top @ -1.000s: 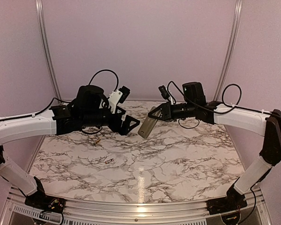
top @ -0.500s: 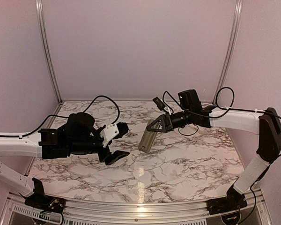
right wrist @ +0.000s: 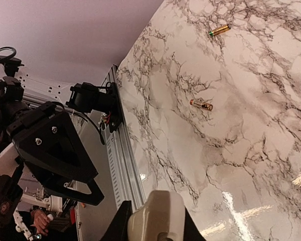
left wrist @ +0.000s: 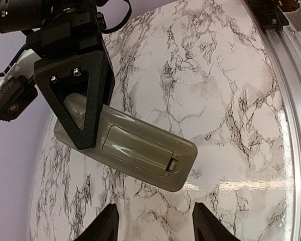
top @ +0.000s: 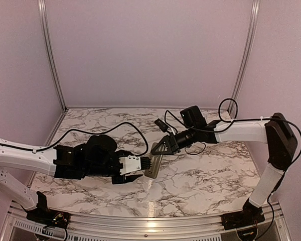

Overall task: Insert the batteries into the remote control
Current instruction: Remove the battery cover from the remote control.

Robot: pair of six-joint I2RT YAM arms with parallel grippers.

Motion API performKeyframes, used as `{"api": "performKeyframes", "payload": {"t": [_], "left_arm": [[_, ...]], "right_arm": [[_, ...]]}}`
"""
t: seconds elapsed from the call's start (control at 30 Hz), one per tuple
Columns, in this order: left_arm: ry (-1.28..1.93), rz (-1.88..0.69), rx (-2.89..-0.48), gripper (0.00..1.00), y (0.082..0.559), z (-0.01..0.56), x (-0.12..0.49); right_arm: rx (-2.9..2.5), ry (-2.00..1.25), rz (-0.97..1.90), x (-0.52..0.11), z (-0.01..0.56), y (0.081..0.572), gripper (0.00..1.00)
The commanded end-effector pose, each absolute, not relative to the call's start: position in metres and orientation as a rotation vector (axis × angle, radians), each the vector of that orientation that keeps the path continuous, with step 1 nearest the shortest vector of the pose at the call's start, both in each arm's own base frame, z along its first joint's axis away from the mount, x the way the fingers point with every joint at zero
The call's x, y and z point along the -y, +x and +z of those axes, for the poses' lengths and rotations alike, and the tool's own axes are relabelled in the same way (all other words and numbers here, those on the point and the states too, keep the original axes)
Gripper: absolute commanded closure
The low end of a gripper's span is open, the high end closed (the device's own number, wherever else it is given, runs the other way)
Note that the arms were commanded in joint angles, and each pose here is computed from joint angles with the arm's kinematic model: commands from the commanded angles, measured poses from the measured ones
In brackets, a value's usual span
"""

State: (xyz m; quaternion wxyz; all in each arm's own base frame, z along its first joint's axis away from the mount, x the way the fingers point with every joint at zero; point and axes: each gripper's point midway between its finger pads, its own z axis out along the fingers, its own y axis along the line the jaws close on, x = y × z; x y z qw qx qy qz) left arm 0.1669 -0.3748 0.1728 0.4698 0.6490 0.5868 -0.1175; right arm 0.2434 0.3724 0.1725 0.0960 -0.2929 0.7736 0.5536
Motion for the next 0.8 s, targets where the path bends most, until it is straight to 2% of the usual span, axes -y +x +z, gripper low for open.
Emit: {"api": "performKeyframes", "payload": {"t": [0.0,0.77], "left_arm": [[1.623,-0.222,-1.370,0.50,0.171,0.180,0.387],[1.689,-0.119,-1.339,0.51,0.173,0.157,0.407]], "right_arm": [[-2.306,-0.879,1.702,-0.383,0.166,0.235,1.00],[-2.330,-0.886,1.796,-0.390,0.162,0.222,1.00]]}}
